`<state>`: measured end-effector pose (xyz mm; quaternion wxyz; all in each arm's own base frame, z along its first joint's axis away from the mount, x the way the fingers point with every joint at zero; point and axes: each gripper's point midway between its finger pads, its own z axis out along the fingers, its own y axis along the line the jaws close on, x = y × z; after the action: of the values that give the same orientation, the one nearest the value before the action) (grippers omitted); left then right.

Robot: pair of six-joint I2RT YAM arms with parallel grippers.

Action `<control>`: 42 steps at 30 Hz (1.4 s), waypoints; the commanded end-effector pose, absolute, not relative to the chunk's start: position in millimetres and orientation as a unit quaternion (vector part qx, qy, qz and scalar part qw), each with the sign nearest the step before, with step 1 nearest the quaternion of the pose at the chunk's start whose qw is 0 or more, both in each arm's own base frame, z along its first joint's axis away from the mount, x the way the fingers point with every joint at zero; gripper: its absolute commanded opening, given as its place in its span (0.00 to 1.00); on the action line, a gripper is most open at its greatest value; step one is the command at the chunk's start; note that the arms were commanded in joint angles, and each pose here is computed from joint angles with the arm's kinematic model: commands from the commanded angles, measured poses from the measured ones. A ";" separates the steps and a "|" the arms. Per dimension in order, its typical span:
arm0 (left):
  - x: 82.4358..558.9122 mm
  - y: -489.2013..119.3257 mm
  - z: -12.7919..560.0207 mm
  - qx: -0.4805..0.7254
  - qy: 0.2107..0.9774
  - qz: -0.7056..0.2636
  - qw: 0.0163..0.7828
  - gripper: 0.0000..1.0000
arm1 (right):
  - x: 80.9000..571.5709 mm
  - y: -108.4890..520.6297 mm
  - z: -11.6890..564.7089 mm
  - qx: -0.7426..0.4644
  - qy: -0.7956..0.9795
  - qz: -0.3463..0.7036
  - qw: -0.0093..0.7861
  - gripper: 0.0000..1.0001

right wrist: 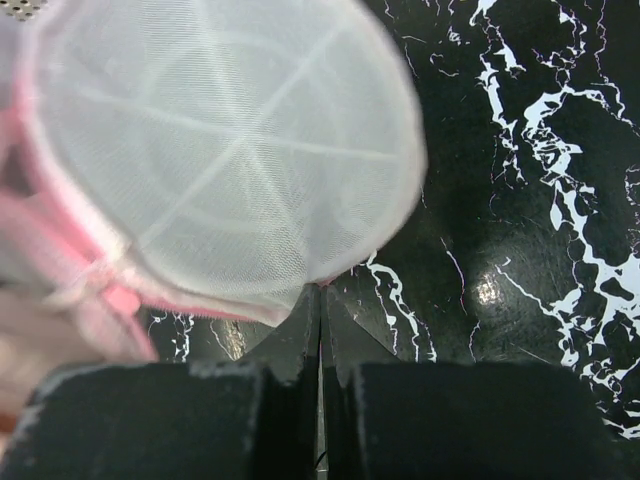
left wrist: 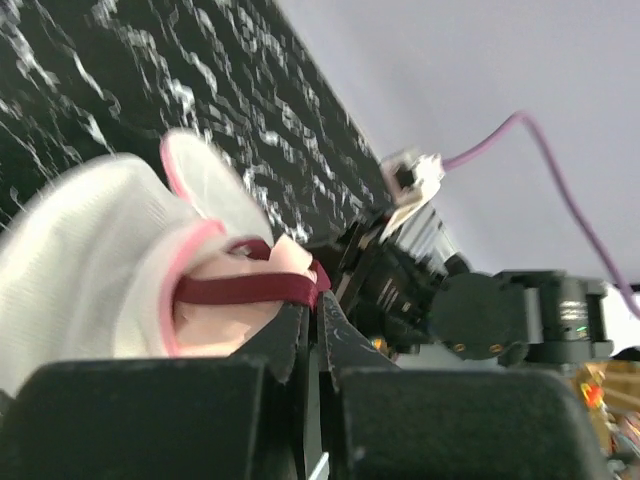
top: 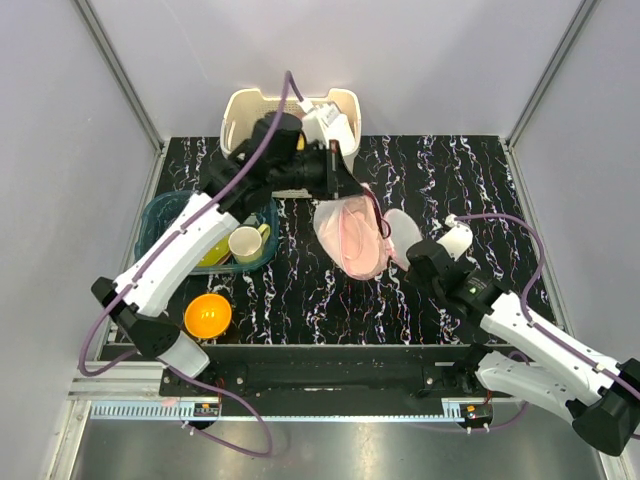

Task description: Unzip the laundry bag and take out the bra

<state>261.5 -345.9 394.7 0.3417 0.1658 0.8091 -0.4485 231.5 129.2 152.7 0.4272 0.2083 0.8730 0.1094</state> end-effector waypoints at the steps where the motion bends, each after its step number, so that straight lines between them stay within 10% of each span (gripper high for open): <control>1: 258.3 -387.8 310.2 0.165 0.833 -0.465 0.249 0.00 | 239.6 132.3 164.5 0.225 0.860 0.124 0.442 0.00; 6: 240.6 -413.3 231.3 0.175 0.867 -0.438 0.163 0.00 | 243.8 139.8 173.9 0.213 0.860 0.134 0.444 0.00; 25: 225.6 -382.6 394.6 0.215 0.744 -0.584 0.244 0.00 | 245.7 140.8 177.9 0.219 0.854 0.143 0.449 0.00; 42: 321.1 -386.7 224.1 0.113 0.871 -0.432 0.207 0.00 | 236.3 167.2 196.2 0.203 0.858 0.219 0.419 0.00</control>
<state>278.3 -392.1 231.0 0.1548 0.1346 0.8618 -0.4640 228.0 141.8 174.9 0.4262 0.2010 0.8673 0.1607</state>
